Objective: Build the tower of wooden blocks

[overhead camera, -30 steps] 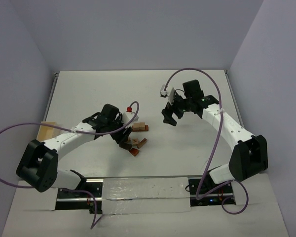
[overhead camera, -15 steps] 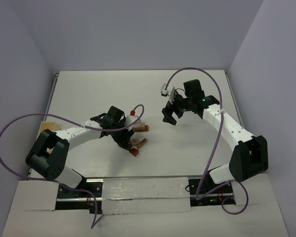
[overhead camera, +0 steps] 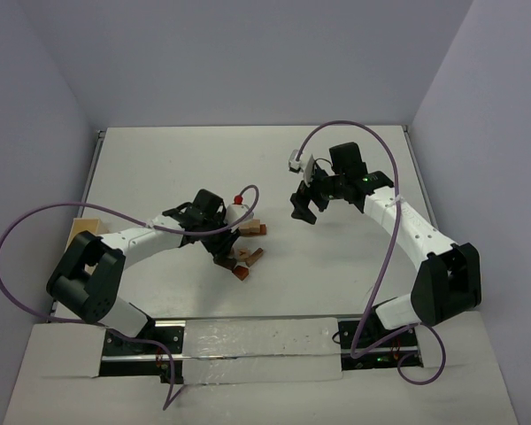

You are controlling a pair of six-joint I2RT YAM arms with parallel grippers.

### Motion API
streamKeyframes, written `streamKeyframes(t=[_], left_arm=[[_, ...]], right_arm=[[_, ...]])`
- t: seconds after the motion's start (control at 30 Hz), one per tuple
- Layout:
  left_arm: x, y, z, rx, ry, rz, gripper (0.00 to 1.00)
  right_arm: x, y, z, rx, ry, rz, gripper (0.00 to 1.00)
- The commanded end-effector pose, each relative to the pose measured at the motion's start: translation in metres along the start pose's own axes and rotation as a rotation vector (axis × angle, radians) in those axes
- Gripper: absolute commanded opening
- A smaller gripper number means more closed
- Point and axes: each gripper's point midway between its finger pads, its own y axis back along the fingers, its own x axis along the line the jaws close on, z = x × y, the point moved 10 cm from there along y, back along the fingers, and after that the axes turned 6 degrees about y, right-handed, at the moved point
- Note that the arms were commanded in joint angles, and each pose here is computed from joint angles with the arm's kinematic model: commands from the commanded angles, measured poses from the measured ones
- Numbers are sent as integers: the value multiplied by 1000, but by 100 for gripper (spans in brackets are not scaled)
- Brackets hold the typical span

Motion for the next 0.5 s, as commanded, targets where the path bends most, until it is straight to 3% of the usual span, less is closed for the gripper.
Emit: streamKeyframes(t=[0.0, 0.23, 0.37, 0.47], left_arm=[[0, 3, 18, -68, -11, 10, 44], [-5, 29, 18, -21, -200, -96, 31], [-12, 61, 31, -94, -319, -150, 15], [-15, 70, 37, -112, -372, -181, 13]], right_arm=[[-2, -1, 0, -24, 2, -9, 100], [-1, 0, -2, -19, 6, -17, 100], [-1, 0, -4, -14, 6, -12, 100], [-2, -1, -4, -13, 4, -7, 100]])
